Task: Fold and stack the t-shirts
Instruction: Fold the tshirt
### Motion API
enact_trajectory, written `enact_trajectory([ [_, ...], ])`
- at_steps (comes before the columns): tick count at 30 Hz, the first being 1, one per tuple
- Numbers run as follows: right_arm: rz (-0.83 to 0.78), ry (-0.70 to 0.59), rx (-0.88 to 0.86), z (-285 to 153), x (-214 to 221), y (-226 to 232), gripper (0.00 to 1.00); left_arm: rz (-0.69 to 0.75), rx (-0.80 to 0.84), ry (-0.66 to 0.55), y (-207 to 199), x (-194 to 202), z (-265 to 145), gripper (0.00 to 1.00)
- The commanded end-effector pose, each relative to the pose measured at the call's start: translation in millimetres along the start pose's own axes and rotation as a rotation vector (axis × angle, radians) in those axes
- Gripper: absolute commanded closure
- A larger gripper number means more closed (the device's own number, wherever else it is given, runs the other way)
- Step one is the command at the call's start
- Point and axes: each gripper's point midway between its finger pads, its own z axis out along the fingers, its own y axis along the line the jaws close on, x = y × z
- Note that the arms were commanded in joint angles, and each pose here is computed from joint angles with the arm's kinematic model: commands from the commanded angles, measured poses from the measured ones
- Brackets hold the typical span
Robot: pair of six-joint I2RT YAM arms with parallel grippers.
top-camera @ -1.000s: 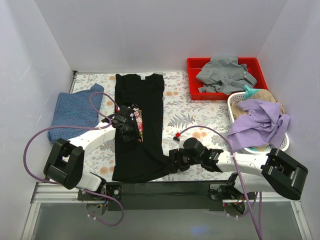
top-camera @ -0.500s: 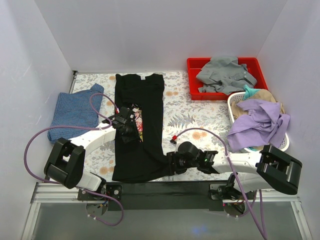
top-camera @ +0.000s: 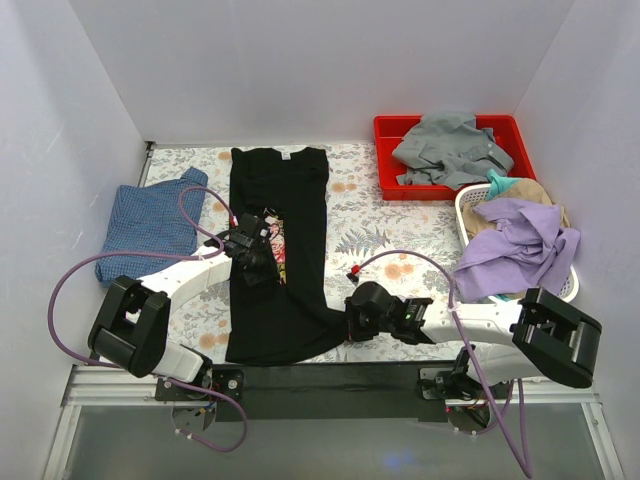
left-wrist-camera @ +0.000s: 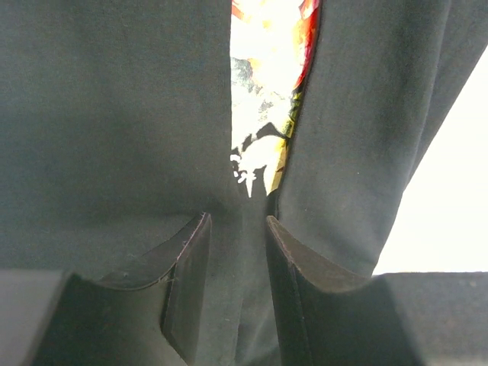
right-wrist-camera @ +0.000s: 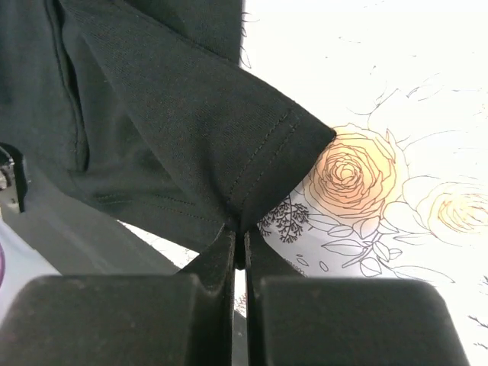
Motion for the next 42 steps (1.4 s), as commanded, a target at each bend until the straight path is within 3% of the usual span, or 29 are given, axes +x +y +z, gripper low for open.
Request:
enact_trajectory([
  [1, -0.037, -0.027, 0.116, -4.3, -6.0, -13.5, 0.99, 0.0, -0.006, -0.038, -0.9, -7.4, -6.1, 0.66],
  [8, -0.228, 0.028, 0.292, -33.6, 6.4, -13.6, 0.99, -0.004, -0.116, -0.08, 15.5, -18.2, -10.5, 0.66],
  [17, -0.55, 0.23, 0.651, -47.9, 52.8, -47.0, 0.99, 0.001, -0.18, -0.042, 25.2, -12.4, 0.3, 0.66],
  [18, -0.574, 0.227, 0.66, -47.1, 53.6, -43.5, 0.75, 0.0, -0.181, -0.037, 25.8, -11.6, 1.3, 0.66],
  [19, -0.584, 0.233, 0.693, -50.1, 53.6, -48.0, 0.67, 0.001, -0.186, -0.031, 26.4, -10.9, 2.4, 0.66],
  [20, -0.573, 0.218, 0.709, -50.5, 53.8, -47.9, 0.55, 0.002, -0.188, -0.029, 26.7, -10.7, 2.8, 0.66],
  [21, -0.569, 0.199, 0.708, -50.7, 51.0, -47.1, 0.49, 0.002, -0.186, -0.029, 26.2, -10.8, 2.9, 0.66],
  [26, -0.461, 0.053, 0.637, -68.9, 30.1, -33.5, 0.29, 0.008, -0.186, -0.036, 25.3, -13.2, 1.4, 0.66],
  [32, -0.208, -0.079, 0.521, -83.3, 7.0, -45.9, 0.28, 0.006, -0.171, -0.045, 22.5, -15.1, -0.4, 0.66],
  [37, 0.021, -0.175, 0.102, -76.5, -11.6, -18.3, 0.34, 0.004, -0.164, -0.037, 22.1, -12.7, 0.6, 0.66],
  [42, 0.12, -0.163, 0.004, -68.2, -12.4, -21.9, 0.38, 0.007, -0.154, -0.031, 19.9, -12.3, 1.6, 0.66],
])
